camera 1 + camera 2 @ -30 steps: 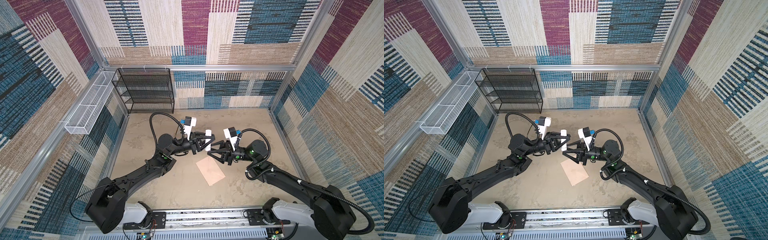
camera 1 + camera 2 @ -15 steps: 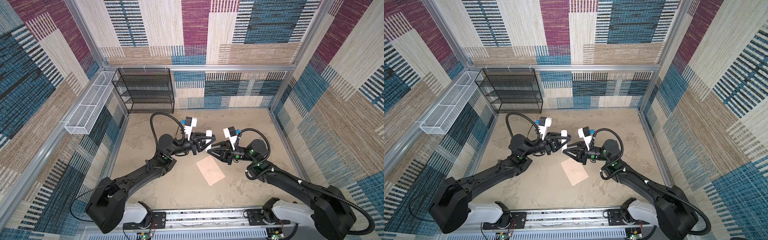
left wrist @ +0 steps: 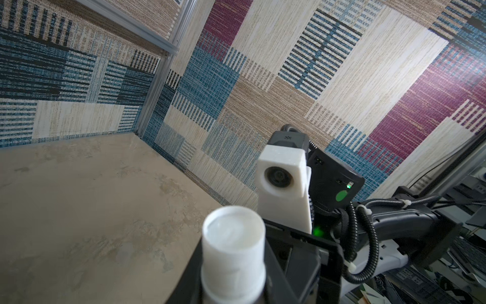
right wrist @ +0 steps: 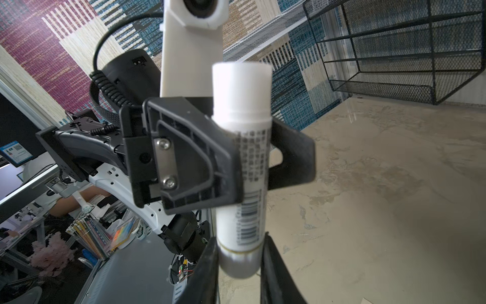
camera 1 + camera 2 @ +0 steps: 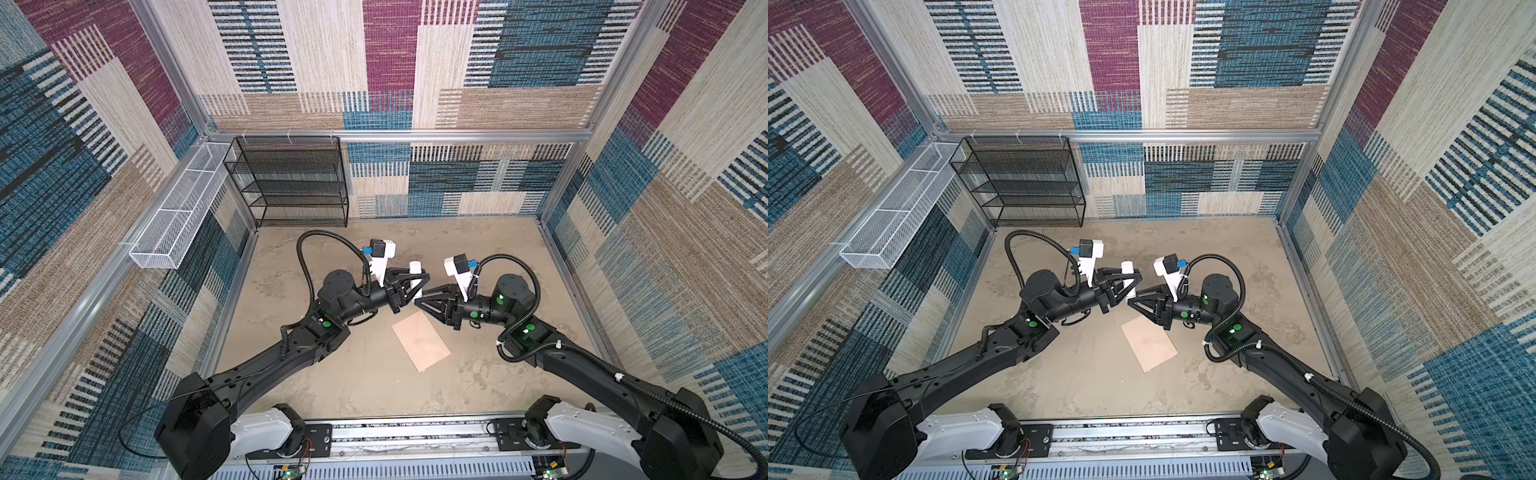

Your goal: Place the letter into the envelope and seal it

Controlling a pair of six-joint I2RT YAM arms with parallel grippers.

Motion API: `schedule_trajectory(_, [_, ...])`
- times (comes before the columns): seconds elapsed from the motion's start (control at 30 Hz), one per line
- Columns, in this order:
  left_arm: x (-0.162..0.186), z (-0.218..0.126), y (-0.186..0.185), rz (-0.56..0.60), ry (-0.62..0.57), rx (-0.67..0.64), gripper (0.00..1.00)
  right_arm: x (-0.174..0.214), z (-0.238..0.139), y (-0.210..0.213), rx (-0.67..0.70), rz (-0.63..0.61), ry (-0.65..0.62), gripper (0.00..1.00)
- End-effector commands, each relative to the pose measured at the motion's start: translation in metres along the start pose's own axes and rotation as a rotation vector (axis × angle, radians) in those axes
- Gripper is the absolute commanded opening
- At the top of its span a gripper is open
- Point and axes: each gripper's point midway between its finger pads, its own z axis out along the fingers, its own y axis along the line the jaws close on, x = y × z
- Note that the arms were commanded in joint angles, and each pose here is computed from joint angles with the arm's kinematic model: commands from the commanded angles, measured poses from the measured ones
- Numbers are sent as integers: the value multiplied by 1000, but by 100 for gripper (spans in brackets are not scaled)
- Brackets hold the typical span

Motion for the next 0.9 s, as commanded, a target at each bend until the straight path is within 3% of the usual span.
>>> schedule_trajectory(0.0, [17,-1,33,4,43,-152,0,-35,-3,13,29,-125,-116,23])
schedule_trajectory(0.87, [23,16,48,-25,11,-265,0,-62,23,29,350,-266,-204,25])
